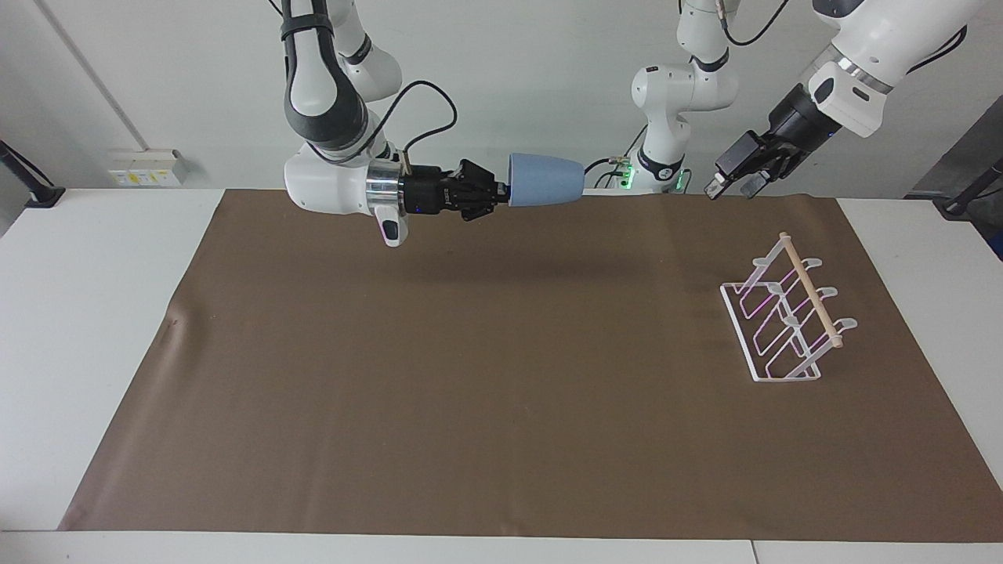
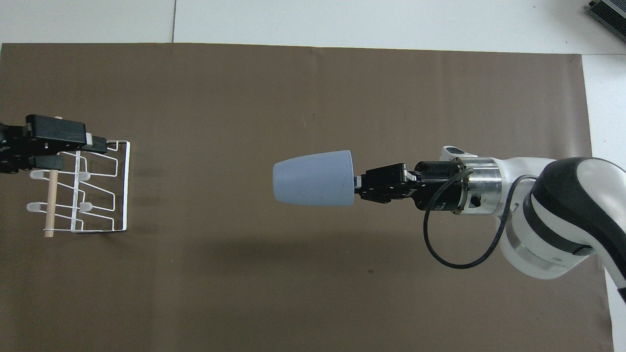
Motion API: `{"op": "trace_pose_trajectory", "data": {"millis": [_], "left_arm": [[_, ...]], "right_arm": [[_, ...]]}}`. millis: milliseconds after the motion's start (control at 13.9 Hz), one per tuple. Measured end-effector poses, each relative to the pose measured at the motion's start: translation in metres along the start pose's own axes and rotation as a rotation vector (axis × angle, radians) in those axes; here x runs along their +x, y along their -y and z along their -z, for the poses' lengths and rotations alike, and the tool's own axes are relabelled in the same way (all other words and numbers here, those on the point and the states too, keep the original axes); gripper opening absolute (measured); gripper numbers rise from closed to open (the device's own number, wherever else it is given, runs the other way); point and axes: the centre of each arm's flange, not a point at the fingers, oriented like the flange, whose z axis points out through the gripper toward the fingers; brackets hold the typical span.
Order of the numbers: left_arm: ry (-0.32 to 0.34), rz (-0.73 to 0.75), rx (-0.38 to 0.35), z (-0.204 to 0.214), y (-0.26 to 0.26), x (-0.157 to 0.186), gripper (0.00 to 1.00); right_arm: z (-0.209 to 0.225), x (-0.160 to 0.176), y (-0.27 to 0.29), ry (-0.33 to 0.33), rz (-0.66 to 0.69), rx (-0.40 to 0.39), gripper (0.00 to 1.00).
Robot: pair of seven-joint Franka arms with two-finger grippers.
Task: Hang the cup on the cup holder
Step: 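Bring the left gripper around the cup base while the right gripper holds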
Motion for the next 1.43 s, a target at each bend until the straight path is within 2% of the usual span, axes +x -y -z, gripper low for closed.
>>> {"op": "trace_pose_trajectory", "data": {"millis": [287, 573, 860, 1434], "left_arm": [[-0.006, 0.242, -0.010, -0.013, -0.030, -0.022, 1.00], [-0.008, 0.432, -0.022, -0.035, -0.047, -0.035, 1.00], [0.008, 0.635, -0.006, -0.057, -0.063, -0.068, 1.00], [0.007, 0.844, -0.044, -0.077, -0.088, -0.098, 1.00]], "right_arm": [[-0.022, -0.008, -0.002, -0.026, 0.007, 0.006, 0.05], [-0.025, -0.009, -0.002, -0.032, 0.007, 0.005, 0.05], [-0.029, -0.011, -0.004, -0.040, 0.007, -0.007, 0.05], [-0.030, -0.011, -0.004, -0.039, 0.007, -0.008, 0.05]]}}
